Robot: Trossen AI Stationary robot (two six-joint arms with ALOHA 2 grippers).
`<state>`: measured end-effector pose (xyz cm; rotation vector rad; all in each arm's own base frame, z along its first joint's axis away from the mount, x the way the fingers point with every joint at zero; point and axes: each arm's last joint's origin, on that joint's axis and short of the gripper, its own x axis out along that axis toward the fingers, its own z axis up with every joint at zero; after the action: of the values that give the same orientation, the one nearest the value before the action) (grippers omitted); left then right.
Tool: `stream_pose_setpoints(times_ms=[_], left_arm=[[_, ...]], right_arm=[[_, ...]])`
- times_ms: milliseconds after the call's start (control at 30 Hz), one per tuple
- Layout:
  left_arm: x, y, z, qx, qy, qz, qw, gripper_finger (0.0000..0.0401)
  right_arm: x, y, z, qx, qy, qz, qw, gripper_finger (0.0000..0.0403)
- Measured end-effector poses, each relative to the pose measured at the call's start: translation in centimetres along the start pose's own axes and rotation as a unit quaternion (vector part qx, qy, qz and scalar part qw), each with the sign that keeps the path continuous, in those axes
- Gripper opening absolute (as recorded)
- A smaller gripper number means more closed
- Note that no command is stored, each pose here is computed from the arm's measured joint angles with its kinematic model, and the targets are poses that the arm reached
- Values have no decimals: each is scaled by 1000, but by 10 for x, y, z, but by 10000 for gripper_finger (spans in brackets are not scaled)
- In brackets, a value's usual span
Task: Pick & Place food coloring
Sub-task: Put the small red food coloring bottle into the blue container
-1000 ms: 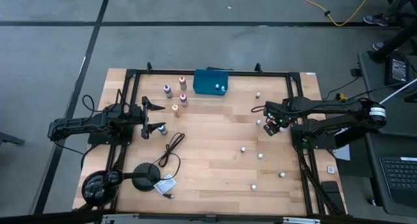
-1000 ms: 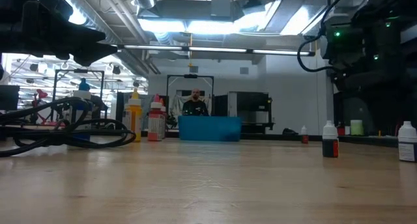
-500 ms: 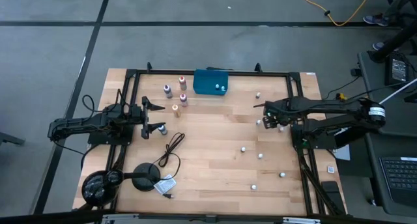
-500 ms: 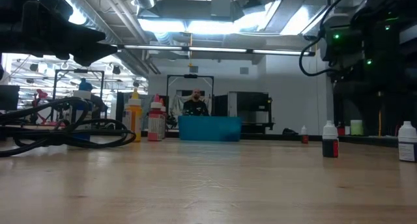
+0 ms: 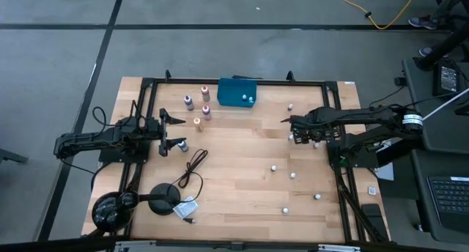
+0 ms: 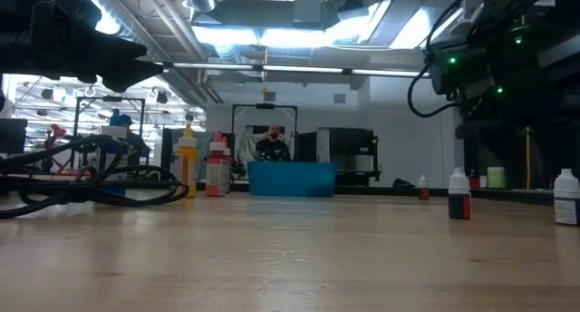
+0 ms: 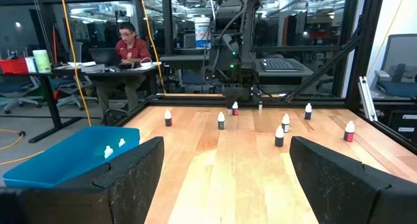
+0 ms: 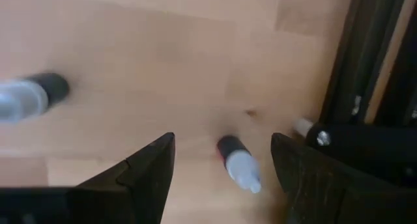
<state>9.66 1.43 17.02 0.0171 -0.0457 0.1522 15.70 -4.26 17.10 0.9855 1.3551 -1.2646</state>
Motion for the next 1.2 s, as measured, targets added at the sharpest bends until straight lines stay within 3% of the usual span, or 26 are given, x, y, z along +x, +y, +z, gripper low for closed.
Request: stream_pose_setpoints(times_ms=[267, 433, 667, 800, 1200], left_arm=[[0, 0, 0, 0, 0, 0, 1000, 329], [0, 0, 0, 0, 0, 0, 1000, 327], [0, 0, 0, 0, 0, 0, 1000, 328], [0, 0, 0, 0, 0, 0, 1000, 328], [0, 0, 0, 0, 0, 0, 1000, 329]], right_arm=[[-9, -1, -1, -154, 62, 21, 986, 252], [-20, -2, 3, -284, 76, 33, 955, 241], [-23, -8, 7, -436, 54, -7, 898, 232], [-23, -7, 8, -471, 47, -3, 881, 232], [-14, -6, 7, -467, 45, -1, 883, 232]])
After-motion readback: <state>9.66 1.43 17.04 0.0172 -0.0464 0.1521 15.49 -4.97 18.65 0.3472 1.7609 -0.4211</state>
